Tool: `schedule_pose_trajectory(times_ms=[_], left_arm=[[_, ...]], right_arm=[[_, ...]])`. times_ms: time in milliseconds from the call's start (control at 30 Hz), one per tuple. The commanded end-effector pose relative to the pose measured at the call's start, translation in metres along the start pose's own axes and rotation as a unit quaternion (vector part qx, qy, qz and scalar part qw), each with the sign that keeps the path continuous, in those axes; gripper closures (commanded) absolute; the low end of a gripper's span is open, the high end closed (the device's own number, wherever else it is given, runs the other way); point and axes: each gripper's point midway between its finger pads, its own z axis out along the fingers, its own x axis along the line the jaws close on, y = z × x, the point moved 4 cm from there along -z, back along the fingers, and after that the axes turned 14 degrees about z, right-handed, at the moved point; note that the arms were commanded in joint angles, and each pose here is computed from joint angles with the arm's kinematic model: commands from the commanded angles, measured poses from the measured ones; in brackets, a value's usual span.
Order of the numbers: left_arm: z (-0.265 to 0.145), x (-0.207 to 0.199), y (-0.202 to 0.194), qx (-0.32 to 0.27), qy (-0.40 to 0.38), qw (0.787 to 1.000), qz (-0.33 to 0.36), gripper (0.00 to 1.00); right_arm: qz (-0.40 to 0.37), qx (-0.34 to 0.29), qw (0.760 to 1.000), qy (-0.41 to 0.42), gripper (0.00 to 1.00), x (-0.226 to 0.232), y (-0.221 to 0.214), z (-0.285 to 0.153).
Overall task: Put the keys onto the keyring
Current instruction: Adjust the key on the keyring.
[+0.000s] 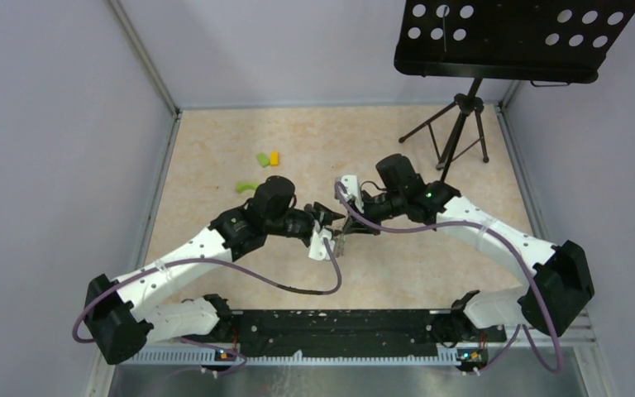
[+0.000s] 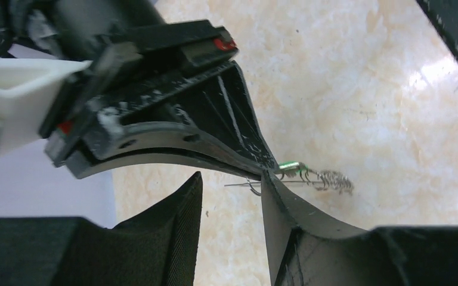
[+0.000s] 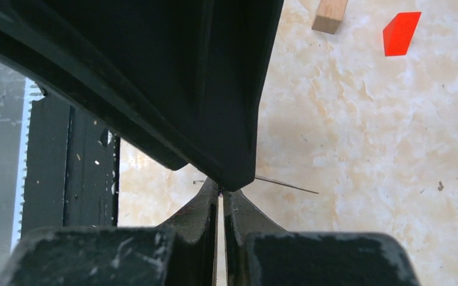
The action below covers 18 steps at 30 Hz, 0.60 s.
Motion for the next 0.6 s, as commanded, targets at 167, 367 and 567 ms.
schedule_pose_trajectory(times_ms=[167, 367, 567], left_arm=[[0.002, 0.021, 0.010, -0.023, 0.058, 0.987, -0.146, 0.58], [-0.003, 0.024, 0.004, -0.044, 0.069, 0.973, -0.217, 0.64], [-0.001, 0.023, -0.003, -0.067, 0.041, 0.956, -0.283, 0.68]], right_arm=[[-0.036, -0.039, 0.998, -0.025, 1.00, -0.001, 0.017, -0.012], [-0.040, -0.043, 0.998, -0.037, 1.00, -0.001, 0.014, -0.014], [-0.042, -0.045, 0.997, -0.040, 1.00, -0.002, 0.016, -0.015]])
